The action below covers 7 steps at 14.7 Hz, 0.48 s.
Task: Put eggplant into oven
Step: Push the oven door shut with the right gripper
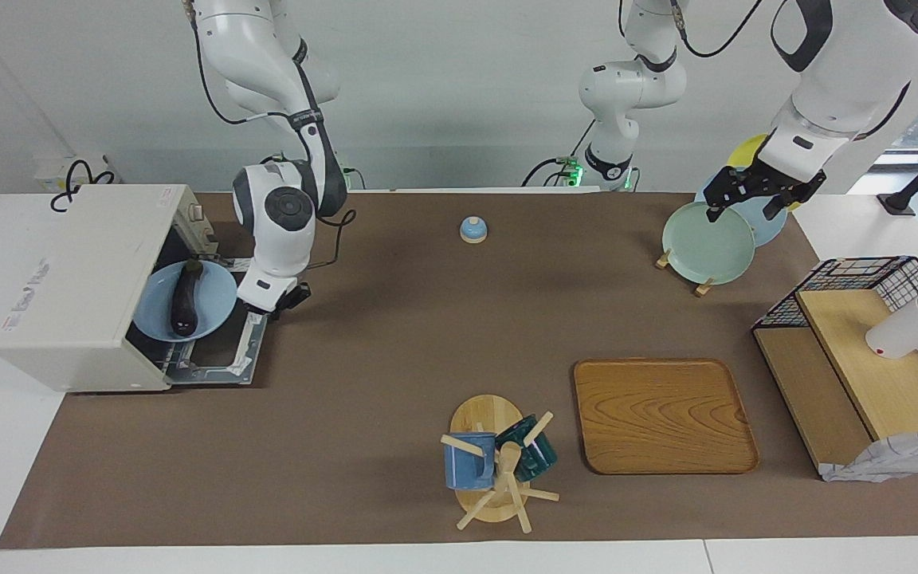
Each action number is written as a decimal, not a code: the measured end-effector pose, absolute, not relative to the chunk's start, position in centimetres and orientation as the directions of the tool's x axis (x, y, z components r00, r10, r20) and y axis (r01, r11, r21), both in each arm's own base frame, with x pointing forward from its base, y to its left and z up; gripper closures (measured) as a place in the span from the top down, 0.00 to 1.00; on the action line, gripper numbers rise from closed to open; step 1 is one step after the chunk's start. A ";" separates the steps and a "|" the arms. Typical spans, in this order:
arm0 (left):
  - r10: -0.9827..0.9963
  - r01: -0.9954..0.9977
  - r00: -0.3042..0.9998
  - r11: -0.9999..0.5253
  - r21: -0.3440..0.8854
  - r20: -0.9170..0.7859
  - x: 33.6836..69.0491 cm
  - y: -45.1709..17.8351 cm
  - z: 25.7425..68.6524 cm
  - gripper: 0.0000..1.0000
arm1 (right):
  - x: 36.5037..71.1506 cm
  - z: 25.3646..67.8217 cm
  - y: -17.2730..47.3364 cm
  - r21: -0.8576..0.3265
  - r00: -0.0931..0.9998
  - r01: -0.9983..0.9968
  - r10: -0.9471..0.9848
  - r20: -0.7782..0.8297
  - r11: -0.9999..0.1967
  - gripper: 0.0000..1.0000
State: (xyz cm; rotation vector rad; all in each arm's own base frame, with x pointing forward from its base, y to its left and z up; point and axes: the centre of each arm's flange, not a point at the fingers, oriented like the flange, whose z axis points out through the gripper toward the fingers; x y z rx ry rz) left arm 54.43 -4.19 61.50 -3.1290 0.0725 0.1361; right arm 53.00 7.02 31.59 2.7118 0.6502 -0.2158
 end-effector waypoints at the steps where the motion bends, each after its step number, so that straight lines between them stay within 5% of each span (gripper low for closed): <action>1: -0.046 -0.047 0.995 -0.999 -0.007 -0.087 54.4 -4.2 61.5 1.00 | 53.3 32.8 7.0 0.291 0.873 0.481 0.420 -0.248 -0.827 0.01; 7: -0.046 -0.047 0.995 -0.999 -0.007 -0.087 54.4 -4.2 61.5 1.00 | 54.7 42.3 1.1 0.257 0.899 0.418 0.358 -0.251 -0.871 0.01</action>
